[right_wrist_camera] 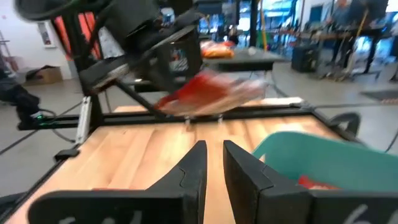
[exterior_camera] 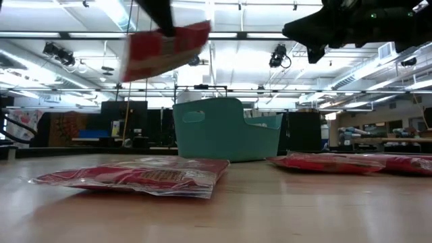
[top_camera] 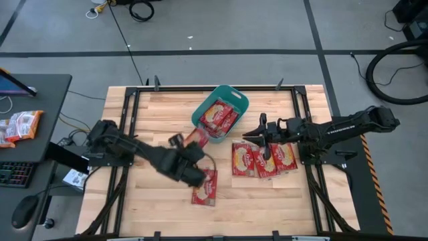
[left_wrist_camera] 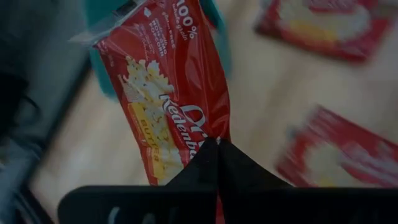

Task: Sort popcorn bags into baskets
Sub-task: Put the popcorn pack into the blue bin

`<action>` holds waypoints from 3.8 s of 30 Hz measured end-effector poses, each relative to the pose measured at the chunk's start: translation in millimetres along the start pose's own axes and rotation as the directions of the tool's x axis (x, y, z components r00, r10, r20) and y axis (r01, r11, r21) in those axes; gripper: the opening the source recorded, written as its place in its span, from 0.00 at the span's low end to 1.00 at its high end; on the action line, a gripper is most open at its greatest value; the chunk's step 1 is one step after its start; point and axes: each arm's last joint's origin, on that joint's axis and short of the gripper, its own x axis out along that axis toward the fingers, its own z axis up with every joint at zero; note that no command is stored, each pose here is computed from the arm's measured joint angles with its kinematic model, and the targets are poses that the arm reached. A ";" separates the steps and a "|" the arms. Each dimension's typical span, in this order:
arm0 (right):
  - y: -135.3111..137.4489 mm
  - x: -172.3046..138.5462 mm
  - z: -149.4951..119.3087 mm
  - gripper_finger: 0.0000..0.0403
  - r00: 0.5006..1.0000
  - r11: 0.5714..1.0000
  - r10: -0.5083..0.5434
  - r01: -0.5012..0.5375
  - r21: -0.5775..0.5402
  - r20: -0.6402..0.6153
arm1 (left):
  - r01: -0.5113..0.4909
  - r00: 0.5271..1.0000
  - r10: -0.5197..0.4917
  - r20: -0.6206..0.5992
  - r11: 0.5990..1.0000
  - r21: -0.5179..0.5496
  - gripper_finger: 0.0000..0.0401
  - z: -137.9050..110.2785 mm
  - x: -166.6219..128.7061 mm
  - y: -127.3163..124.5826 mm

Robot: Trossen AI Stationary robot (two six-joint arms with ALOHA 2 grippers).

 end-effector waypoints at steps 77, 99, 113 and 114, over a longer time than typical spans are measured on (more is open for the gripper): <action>31.0 -3.5 -9.8 0.15 0.996 1.000 -0.027 0.027 -0.003 -0.080 | 0.619 0.785 -0.571 -0.240 0.719 0.315 0.37 15.9 81.3 -79.8; 31.1 -3.3 -8.1 0.15 0.998 1.000 -0.025 0.024 -0.017 -0.062 | 0.501 0.831 -0.221 -0.510 0.695 0.516 0.37 -51.2 119.2 -116.4; 31.1 -3.4 -8.3 0.15 0.998 1.000 -0.025 0.024 -0.017 -0.064 | 0.429 0.725 0.109 -0.680 0.701 0.570 0.37 -67.8 105.8 -87.9; 31.1 -3.4 -8.2 0.15 0.998 1.000 -0.025 0.024 -0.017 -0.064 | 0.427 0.729 0.104 -0.677 0.704 0.568 0.37 -67.9 103.9 -89.3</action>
